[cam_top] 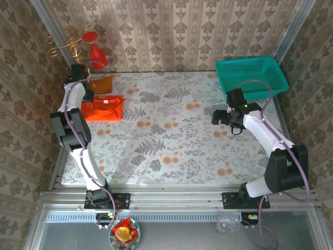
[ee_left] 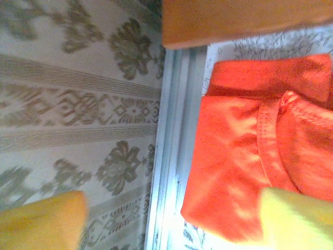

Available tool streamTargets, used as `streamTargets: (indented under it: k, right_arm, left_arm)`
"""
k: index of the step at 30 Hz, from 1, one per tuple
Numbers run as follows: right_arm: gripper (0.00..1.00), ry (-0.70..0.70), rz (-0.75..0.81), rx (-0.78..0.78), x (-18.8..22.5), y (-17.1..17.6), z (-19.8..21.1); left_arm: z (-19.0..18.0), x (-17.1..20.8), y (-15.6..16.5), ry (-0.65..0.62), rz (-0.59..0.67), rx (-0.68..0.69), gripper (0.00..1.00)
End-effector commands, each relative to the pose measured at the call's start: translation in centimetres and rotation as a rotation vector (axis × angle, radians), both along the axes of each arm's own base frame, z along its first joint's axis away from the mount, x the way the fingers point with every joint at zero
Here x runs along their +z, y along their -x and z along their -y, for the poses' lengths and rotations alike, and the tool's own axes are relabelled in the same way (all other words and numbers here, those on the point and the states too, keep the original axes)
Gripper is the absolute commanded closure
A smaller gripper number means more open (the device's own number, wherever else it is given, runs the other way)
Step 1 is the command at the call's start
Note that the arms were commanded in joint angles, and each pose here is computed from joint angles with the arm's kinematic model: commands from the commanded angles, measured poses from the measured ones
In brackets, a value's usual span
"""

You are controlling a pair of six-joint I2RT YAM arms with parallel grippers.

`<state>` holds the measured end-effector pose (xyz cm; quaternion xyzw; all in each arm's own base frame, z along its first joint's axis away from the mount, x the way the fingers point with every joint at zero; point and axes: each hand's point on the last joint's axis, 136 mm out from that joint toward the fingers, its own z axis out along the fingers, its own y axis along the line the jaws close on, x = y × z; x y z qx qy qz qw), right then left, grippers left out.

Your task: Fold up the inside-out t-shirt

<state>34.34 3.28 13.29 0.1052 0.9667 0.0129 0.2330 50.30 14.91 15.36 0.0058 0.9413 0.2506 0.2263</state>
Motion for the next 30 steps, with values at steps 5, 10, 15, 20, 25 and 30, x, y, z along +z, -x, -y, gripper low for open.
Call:
streamTargets:
  k: [5, 10, 15, 20, 25, 30]
  right_arm:
    - [0.00, 0.215, 0.294, -0.116, 3.7, -1.0, 5.2]
    - [0.00, 0.281, 0.453, -0.116, 3.4, -2.1, 6.8]
    - [0.00, 0.280, 0.536, -0.039, 1.4, -4.1, 6.3]
    - [0.00, 0.281, 0.566, -0.031, -2.0, -6.0, 6.8]
    - [0.03, 0.179, 0.633, 0.002, -2.7, -6.9, 5.8]
    - [0.01, 0.165, 0.730, 0.072, -3.1, -5.7, 4.4]
  left_arm:
    - [5.7, 3.2, 3.3, 0.164, 0.178, -0.001, 0.00]
    - [9.2, 2.7, 6.4, 0.201, 0.356, -0.014, 0.00]
    - [9.7, -1.0, 10.0, 0.231, 0.492, 0.006, 0.00]
    - [11.3, -4.8, 10.8, 0.292, 0.567, -0.113, 0.00]
    - [12.5, -4.8, 9.2, 0.411, 0.642, -0.216, 0.00]
    - [15.0, -5.3, 8.9, 0.515, 0.617, -0.367, 0.00]
